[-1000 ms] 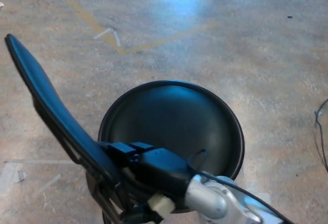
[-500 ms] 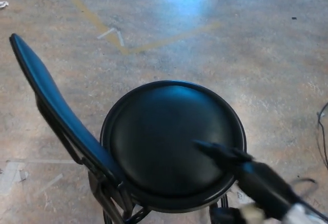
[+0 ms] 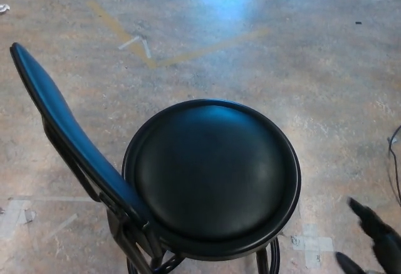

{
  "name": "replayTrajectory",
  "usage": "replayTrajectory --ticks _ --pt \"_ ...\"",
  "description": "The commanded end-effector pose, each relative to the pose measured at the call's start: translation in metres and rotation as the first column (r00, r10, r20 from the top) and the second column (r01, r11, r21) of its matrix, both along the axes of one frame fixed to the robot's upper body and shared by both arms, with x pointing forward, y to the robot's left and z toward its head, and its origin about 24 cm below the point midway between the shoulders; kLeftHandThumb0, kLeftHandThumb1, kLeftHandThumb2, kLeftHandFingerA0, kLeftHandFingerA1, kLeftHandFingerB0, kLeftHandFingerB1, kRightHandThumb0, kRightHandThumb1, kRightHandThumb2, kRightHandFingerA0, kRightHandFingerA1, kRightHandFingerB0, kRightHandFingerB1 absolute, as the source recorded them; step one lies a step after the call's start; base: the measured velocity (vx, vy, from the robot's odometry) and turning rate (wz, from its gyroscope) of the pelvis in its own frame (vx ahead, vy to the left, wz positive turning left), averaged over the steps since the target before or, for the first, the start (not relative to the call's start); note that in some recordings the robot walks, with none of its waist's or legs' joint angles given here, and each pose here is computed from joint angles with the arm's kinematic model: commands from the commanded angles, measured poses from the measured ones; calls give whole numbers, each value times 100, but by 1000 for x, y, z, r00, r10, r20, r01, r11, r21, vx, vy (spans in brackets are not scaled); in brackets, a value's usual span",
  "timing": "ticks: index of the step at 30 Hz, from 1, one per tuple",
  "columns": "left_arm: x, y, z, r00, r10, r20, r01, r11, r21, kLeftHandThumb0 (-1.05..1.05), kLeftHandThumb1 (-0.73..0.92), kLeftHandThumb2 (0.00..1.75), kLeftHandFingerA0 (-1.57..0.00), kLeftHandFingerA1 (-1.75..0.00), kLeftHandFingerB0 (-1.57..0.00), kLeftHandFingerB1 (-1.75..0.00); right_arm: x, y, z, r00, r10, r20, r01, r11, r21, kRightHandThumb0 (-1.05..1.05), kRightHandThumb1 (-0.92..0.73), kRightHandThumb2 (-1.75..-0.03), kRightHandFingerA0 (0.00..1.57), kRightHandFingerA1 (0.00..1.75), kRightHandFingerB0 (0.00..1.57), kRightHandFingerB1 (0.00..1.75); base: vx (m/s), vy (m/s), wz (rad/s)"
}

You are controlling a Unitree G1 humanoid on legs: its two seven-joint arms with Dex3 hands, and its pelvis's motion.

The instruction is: Use the right hand to rotate the back of the chair to its left.

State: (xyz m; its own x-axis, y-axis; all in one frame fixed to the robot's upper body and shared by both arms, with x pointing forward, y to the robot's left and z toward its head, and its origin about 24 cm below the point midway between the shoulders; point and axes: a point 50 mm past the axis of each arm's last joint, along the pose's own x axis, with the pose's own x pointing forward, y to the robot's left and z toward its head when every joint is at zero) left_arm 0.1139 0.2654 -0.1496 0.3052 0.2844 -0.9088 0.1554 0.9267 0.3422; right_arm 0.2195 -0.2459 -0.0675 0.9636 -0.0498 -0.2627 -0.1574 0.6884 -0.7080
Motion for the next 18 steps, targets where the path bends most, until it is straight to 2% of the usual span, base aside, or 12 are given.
replayTrajectory --ticks 1,3,4,5,6,8,10,11,13,14,15,18 --pt "-13 -3 -5 999 25 -33 -26 999 -22 -47 71 61 -57 -47 -52 -41 -49 -30 -47 816 -494 -302 506 861 -41 -105 -92 -102 0 80 0 51 0 0 0" --pt "-13 -3 -5 999 31 -32 -31 999 -23 -47 70 61 -57 -47 -52 -41 -57 -29 -53 793 -496 -353 515 856 -44 -105 -92 -102 0 86 0 60 0 0 0" --pt "-12 -3 -4 999 28 -31 -28 999 -24 -48 71 61 -55 -49 -50 -41 -67 -27 -59 767 -495 -408 522 851 -51 -105 -92 -99 0 108 0 78 0 0 0" --pt "-12 -4 -4 999 24 -30 -25 999 -25 -48 71 61 -55 -49 -50 -41 -72 -25 -63 749 -494 -441 526 849 -56 -105 -92 -99 0 108 0 78 0 0 0" --pt "-12 -4 -4 999 14 -32 -15 1000 -22 -47 70 61 -55 -48 -50 -41 -85 -21 -71 704 -488 -517 544 838 -50 -105 -62 -137 3 89 0 76 0 0 0" --pt "-12 -4 -4 999 12 -33 -12 1000 -20 -47 70 61 -55 -48 -50 -41 -89 -20 -73 690 -486 -536 551 833 -46 -105 -62 -137 3 89 0 76 0 0 0" --pt "-12 -4 -4 999 4 -33 -5 1000 -22 -48 69 61 -56 -50 -52 -42 -103 -14 -80 623 -492 -608 607 795 -21 -105 -63 -139 0 86 7 75 0 0 0" --pt "-11 -5 -4 999 -8 -34 7 1000 -16 -49 70 61 -57 -50 -51 -41 -108 -11 -83 600 -489 -633 634 773 4 -98 -57 -138 10 90 6 78 0 0 0" --pt "-10 -5 -4 999 -13 -34 12 1000 -13 -49 70 61 -57 -50 -51 -41 -109 -10 -84 591 -489 -642 646 764 13 -98 -57 -138 10 90 6 78 0 0 0" --pt "-9 -6 -4 999 -16 -33 15 1000 -11 -48 69 59 -59 -49 -50 -40 -113 -8 -86 561 -494 -664 680 732 31 -97 -52 -133 25 94 4 78 0 0 0" --pt "-9 -6 -4 1000 -2 -30 2 1000 -14 -48 70 61 -57 -49 -51 -41 -117 -6 -88 540 -497 -680 709 703 49 -72 -64 -140 25 88 0 75 0 0 0" --pt "-10 -5 -4 1000 -4 -29 4 1000 -17 -49 68 60 -57 -49 -52 -42 -124 -4 -90 497 -500 -709 761 644 79 -78 -61 -141 24 90 0 78 0 0 0"
